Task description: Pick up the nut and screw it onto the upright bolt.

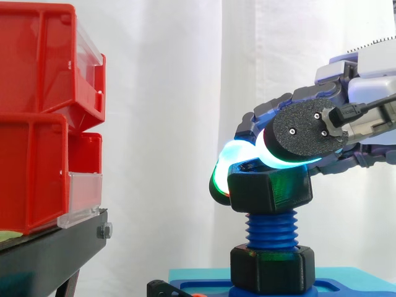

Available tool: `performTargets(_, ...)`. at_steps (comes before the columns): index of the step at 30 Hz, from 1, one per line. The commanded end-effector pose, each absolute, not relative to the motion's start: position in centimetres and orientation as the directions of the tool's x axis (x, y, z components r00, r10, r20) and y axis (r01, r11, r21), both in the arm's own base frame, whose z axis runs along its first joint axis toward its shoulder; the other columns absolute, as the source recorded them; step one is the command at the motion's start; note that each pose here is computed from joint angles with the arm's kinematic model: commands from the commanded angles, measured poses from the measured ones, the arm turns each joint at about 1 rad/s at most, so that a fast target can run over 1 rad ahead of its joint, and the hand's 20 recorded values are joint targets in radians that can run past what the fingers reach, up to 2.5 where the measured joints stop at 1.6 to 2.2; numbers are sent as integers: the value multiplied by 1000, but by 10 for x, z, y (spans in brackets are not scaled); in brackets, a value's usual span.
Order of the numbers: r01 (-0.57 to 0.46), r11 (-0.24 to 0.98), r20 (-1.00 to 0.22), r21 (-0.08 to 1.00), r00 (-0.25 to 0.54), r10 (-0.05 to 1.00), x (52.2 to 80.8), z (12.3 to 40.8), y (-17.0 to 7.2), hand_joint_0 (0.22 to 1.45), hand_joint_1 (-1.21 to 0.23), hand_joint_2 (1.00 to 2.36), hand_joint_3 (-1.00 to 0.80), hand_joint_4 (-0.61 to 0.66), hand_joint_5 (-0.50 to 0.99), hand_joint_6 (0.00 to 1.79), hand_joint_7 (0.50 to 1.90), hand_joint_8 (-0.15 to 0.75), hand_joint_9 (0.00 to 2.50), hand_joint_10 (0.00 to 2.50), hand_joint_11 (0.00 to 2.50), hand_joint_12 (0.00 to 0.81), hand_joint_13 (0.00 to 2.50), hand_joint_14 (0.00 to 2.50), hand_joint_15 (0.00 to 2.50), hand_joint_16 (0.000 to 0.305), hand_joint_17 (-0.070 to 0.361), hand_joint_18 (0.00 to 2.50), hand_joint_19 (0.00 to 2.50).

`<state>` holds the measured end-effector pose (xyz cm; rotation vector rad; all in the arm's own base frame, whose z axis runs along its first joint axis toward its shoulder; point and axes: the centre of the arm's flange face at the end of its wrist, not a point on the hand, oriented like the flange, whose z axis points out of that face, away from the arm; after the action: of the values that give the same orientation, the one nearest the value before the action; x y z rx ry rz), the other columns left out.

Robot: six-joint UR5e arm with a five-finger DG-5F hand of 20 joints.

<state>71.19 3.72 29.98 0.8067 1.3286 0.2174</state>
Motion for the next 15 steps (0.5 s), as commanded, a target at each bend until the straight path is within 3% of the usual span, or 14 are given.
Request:
performTargets(1, 295, 718, -776, 631, 264, 573, 712, 300, 34, 552, -722, 1004, -451, 235, -175, 501, 1228, 295, 483, 6, 218, 340, 272, 0, 0, 43, 96, 140, 0)
performTargets(15, 297, 724, -782, 623, 243, 573, 709, 290, 27, 549, -714, 1004, -454, 235, -174, 500, 1224, 296, 484, 8, 221, 340, 276, 0, 0, 43, 96, 134, 0)
